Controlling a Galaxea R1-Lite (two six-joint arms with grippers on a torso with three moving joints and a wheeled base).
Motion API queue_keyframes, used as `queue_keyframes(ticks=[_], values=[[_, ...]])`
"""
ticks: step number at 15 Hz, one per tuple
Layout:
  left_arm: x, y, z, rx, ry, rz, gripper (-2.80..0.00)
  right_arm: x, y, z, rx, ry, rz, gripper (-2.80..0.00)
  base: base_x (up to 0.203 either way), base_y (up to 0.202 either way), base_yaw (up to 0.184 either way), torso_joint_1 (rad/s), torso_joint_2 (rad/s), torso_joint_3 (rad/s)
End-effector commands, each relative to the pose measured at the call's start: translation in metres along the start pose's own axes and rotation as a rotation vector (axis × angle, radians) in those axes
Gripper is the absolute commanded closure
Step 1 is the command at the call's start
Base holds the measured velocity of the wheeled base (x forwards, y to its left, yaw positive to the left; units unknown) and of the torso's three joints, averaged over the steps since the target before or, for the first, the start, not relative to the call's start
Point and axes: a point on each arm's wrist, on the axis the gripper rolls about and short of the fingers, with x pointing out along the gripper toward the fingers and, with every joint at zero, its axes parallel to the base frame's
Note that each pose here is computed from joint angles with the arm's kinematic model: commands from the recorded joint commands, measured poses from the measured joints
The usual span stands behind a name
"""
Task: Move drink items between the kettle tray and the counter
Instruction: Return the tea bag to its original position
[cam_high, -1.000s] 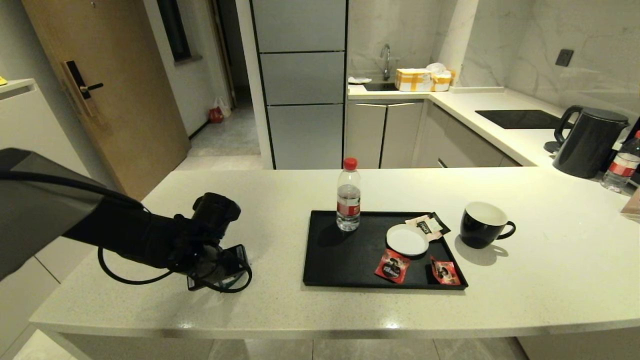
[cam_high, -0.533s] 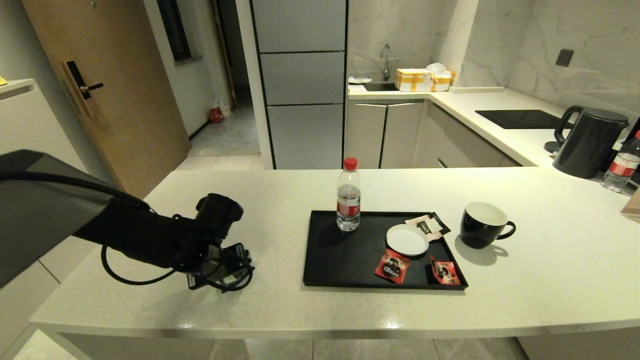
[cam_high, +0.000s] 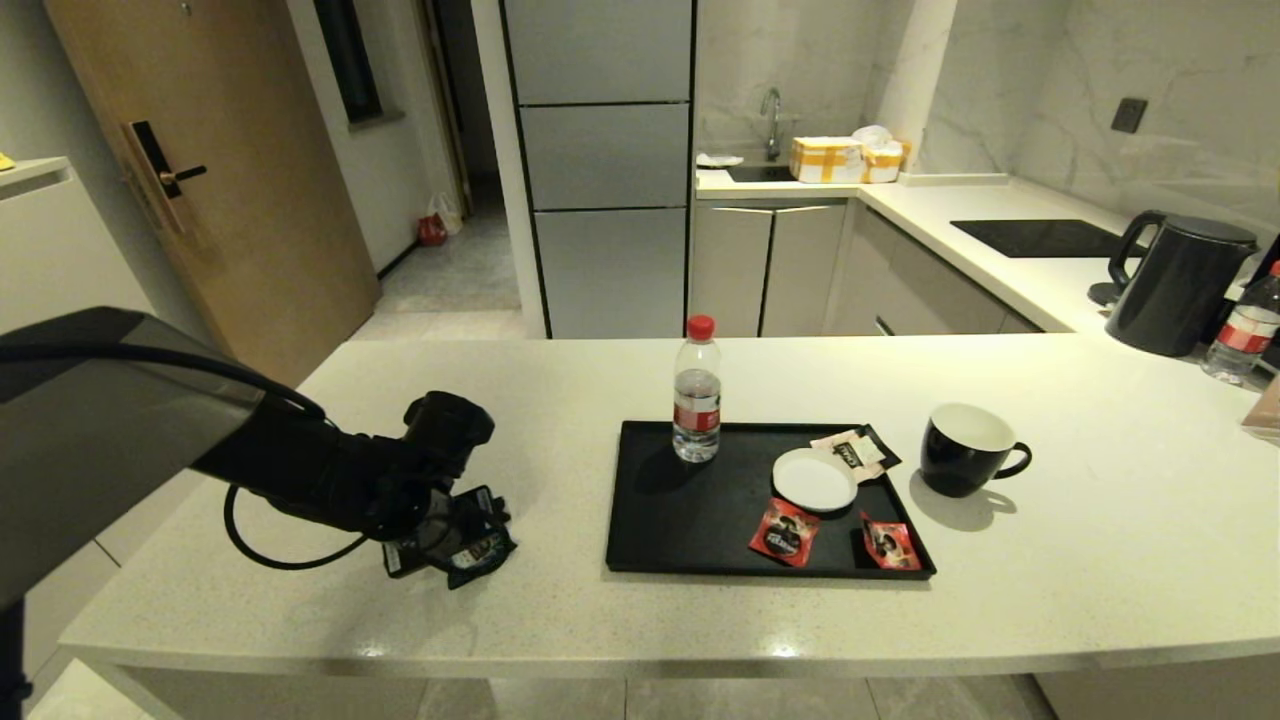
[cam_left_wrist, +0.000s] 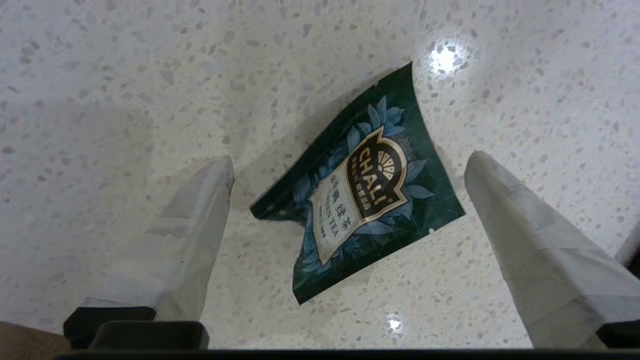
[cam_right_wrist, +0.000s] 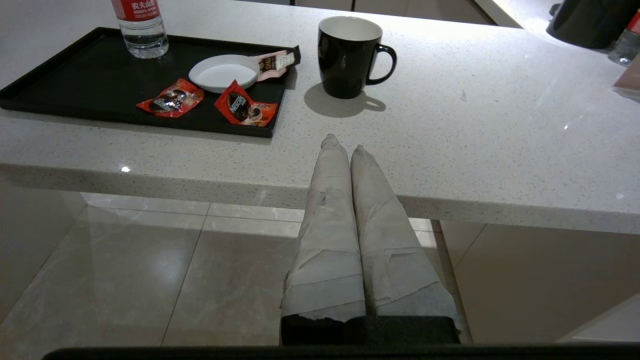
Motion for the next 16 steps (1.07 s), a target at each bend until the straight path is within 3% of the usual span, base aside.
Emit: queue_keyframes(ticks=[1, 2, 12, 15, 16], values=[[0.000, -0.001, 0.001, -0.003, -0.001, -0.001, -2.80, 0.000, 0.000, -0.001, -0.002, 0.003, 0.002, 0.00, 0.000, 0.000, 0.000, 0.000, 0.00, 0.000], [0.001, -0.001, 0.000, -0.002, 0.000, 0.000, 0.00, 0.000, 0.000, -0.001, -0.002, 0.003, 0.002, 0.00, 0.000, 0.000, 0.000, 0.000, 0.00, 0.000], [0.009, -0.004, 0.001, 0.000, 0.013, -0.006, 0.00, 0.000, 0.000, -0.001, -0.003, 0.003, 0.002, 0.00, 0.000, 0.000, 0.000, 0.000, 0.00, 0.000], [-0.012, -0.010, 0.009, -0.005, -0.043, -0.079, 0.00, 0.000, 0.000, -0.001, -0.001, 0.003, 0.002, 0.00, 0.000, 0.000, 0.000, 0.000, 0.00, 0.000], [-0.030, -0.016, 0.013, 0.005, -0.062, -0.149, 0.00, 0.000, 0.000, -0.001, -0.003, 0.003, 0.002, 0.00, 0.000, 0.000, 0.000, 0.000, 0.00, 0.000]])
